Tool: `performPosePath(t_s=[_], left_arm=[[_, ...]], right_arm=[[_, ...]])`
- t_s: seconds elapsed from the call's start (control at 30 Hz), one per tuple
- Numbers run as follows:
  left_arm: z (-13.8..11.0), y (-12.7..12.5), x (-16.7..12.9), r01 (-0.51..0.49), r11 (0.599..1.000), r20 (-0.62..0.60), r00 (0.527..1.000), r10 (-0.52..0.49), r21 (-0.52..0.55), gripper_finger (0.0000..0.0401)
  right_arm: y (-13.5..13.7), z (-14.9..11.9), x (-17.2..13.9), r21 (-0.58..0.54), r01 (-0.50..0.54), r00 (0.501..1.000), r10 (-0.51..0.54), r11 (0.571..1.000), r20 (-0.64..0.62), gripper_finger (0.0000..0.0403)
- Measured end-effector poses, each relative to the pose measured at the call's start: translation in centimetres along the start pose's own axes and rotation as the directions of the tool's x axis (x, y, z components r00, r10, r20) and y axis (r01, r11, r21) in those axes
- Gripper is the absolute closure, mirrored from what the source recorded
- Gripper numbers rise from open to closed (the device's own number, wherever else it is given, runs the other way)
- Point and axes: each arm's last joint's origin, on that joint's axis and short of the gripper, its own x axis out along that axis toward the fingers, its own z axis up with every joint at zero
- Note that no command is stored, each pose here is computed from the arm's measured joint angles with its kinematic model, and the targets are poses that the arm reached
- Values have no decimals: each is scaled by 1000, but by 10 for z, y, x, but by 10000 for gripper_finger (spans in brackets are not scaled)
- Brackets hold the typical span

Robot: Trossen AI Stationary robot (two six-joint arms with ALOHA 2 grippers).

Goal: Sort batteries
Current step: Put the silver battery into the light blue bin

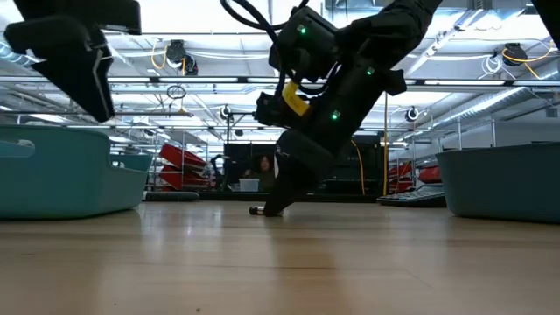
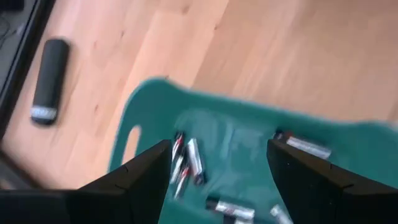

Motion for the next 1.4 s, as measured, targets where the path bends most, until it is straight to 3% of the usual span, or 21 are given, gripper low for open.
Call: performPosePath(t_s=[0.1,0.17,0.37,0.5,0.63,0.8,1.03,1.4], left_arm=[[5,-5,0,43,999,54,998,-44,11,128],[10,-9,-1,78,996,102,992,-81,32,128],[30,-19,-2,182,980,244,950,-196,80,128],[39,-23,-5,203,969,318,917,-239,144,128],[45,-27,-1,117,957,366,906,-212,264,129],[55,-38,16,16,903,367,910,-191,430,152],[72,-46,38,-37,896,415,894,-169,443,188],[85,-54,39,-16,891,494,836,-237,454,217]], right_arm=[[1,-4,4,-4,-6,1000,6,1000,-25,359],[1,-5,4,-7,-16,999,16,1000,-38,385],[0,2,-11,-16,-13,1000,13,1000,-4,397],[1,18,-43,-59,-8,997,13,998,78,400],[2,37,-79,-69,-29,979,42,997,201,401],[10,46,-95,-102,-108,948,133,989,289,401],[16,48,-97,-118,-153,933,183,981,310,401],[14,50,-99,-107,-128,931,157,986,330,401]])
